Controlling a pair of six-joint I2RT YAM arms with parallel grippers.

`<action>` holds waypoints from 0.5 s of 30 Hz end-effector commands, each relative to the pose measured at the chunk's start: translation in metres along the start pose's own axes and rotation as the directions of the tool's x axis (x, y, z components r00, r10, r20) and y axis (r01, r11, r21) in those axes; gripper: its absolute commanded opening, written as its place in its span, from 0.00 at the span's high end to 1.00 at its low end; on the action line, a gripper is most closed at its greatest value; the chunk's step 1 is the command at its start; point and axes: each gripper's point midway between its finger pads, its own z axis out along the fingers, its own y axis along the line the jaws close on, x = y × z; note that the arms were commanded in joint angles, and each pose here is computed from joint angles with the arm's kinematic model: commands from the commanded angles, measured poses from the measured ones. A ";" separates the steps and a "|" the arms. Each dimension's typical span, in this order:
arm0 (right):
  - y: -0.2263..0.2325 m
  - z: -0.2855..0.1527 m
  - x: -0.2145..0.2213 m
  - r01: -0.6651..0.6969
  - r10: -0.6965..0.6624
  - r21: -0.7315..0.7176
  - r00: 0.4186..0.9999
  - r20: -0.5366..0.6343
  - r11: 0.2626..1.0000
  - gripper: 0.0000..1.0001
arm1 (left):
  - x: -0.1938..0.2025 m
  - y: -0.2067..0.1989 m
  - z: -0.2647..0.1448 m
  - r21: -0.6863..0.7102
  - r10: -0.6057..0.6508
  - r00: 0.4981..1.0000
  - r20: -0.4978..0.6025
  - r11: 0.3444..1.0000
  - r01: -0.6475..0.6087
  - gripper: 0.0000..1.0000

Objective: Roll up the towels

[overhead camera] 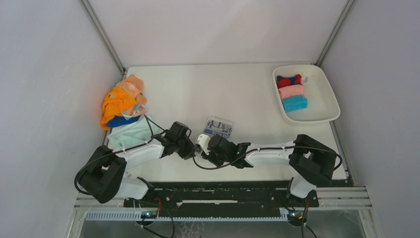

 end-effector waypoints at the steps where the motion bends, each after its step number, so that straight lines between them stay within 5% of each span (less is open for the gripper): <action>1: -0.014 -0.003 0.010 -0.058 0.058 0.034 0.998 -0.009 0.998 0.76 | 0.002 0.028 0.009 -0.115 0.052 0.999 -0.007 0.992 -0.053 0.62; 8: -0.018 -0.011 0.014 -0.097 0.098 0.027 0.995 -0.007 0.995 0.75 | 0.003 0.027 0.014 -0.127 0.069 0.997 -0.032 0.989 -0.073 0.62; 15: -0.011 -0.036 -0.027 0.011 -0.016 0.056 0.995 0.102 0.998 0.51 | 0.003 0.021 0.013 -0.120 0.084 0.996 -0.043 0.989 -0.089 0.62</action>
